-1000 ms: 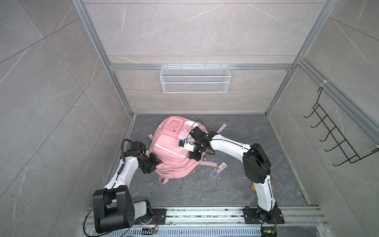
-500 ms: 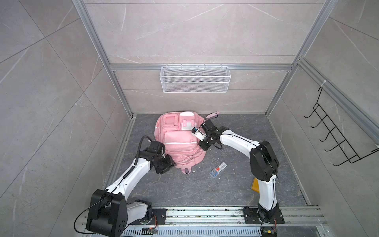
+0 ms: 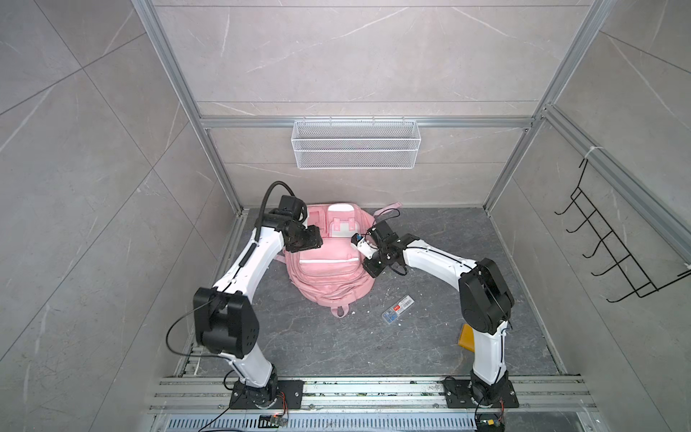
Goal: Pack the student bag
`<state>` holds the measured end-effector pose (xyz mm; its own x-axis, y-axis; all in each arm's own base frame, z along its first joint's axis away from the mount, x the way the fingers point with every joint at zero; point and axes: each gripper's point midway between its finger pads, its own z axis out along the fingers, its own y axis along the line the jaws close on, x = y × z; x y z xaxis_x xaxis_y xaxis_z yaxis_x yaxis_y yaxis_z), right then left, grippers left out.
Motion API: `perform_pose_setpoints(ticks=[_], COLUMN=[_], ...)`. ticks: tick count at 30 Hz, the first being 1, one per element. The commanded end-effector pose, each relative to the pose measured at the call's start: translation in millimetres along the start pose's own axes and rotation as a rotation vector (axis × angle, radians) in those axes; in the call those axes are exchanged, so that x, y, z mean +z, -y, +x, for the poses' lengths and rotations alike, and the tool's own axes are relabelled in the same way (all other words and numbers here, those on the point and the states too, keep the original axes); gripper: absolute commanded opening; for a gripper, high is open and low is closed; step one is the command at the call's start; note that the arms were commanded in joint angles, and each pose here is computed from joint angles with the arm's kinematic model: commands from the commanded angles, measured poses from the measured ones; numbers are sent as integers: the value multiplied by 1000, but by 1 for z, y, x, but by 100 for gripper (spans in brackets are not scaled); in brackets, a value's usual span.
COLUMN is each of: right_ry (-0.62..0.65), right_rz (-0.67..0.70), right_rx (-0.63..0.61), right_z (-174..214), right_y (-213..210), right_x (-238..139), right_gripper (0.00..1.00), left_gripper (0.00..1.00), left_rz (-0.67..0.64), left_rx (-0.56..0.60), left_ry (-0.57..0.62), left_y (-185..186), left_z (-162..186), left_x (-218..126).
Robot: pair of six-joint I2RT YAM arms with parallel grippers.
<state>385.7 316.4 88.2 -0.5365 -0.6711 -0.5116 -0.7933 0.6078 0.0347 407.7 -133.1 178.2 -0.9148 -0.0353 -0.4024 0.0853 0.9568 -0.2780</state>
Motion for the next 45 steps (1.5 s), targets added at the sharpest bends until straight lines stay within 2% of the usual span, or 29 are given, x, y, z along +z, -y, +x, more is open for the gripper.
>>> perform_pose_setpoints(ticks=[1, 8, 11, 15, 20, 27, 32, 35, 37, 39, 43, 45], right_ry=[6, -39, -67, -66, -42, -36, -54, -78, -115, -144, -157, -141], right_rz=[-27, -1, 12, 13, 12, 5, -6, -21, -29, -29, -37, -39], right_rx=[29, 43, 36, 40, 65, 101, 94, 67, 31, -27, -76, -74], right_z=[1, 25, 37, 39, 31, 29, 47, 71, 87, 99, 109, 108], right_y=[-7, -9, -9, -9, -9, -8, -14, -22, -29, -38, -48, -50], right_x=[-14, -16, -13, -12, -11, -5, -6, -6, -6, -8, -12, -15], right_gripper=[0, 0, 0, 0, 0, 0, 0, 0, 0, 0, 0, 0], left_gripper=[60, 60, 60, 60, 60, 57, 51, 47, 42, 25, 0, 0], left_rz=[-100, -204, -210, -108, 13, 110, 153, 245, 258, 262, 268, 271], left_rx=[81, -87, -102, -115, -192, -305, -387, -487, -510, -532, -542, -534], left_ry=[-48, -91, -131, -149, -173, -177, -187, -175, -174, -166, -134, -123], left_y=[-21, -73, -81, -68, -49, -35, -23, -6, 1, 4, 6, 7], left_z=[-1, 18, 35, 52, 76, 117, 151, 165, 172, 175, 168, 164], left_x=[2, 14, 20, 32, 45, 50, 51, 57, 59, 58, 52, 47])
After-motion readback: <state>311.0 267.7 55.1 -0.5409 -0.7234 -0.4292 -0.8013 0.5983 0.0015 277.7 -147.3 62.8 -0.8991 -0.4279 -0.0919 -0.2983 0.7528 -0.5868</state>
